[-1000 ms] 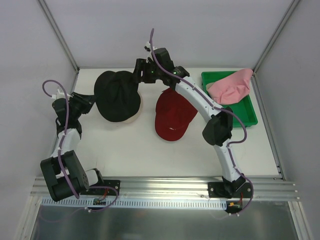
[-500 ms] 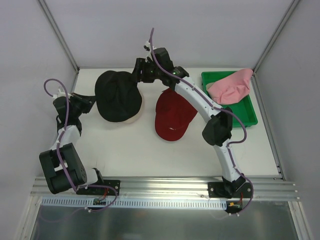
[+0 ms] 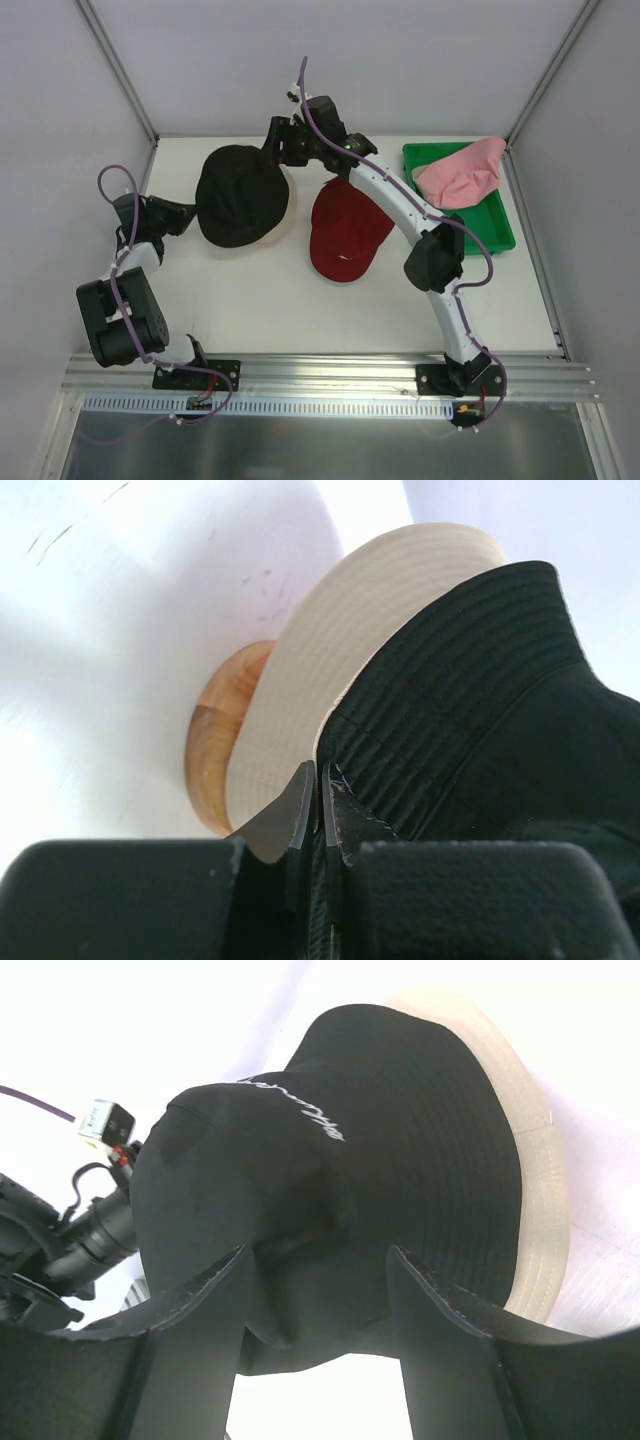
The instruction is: Stack the hats
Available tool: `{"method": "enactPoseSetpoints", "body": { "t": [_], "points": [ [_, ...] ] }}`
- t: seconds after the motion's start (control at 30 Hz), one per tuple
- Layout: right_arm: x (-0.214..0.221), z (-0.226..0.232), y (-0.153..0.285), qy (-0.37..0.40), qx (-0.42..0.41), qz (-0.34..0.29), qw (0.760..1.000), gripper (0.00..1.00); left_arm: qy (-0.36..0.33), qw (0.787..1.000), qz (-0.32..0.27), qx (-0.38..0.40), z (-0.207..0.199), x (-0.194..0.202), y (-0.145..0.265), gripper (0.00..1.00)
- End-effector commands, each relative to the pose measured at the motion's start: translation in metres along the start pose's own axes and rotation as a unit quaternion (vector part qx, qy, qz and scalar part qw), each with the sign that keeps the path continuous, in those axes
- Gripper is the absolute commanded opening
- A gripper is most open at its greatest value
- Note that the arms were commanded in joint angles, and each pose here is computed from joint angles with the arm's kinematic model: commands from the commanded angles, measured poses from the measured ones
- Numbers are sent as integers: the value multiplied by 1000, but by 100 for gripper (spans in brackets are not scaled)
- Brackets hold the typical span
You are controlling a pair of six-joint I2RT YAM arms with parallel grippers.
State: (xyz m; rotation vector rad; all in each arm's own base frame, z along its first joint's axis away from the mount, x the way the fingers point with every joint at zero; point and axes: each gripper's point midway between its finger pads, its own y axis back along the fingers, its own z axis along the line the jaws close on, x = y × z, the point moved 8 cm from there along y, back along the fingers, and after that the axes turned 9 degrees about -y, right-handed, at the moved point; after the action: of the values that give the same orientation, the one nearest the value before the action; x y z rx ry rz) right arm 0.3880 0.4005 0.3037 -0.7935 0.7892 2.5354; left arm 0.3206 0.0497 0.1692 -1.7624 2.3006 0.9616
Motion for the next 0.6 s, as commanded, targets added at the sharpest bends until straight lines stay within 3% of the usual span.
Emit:
{"method": "enactPoseSetpoints", "body": {
  "t": [0.0,0.57],
  "points": [
    [-12,3,3,-20,-9,-14,1000,60,12,999,5,-44,13,-2,-4,0],
    [-19,-46,9,-80,47,-7,996,58,3,999,15,-39,11,4,-1,0]
  ]
}}
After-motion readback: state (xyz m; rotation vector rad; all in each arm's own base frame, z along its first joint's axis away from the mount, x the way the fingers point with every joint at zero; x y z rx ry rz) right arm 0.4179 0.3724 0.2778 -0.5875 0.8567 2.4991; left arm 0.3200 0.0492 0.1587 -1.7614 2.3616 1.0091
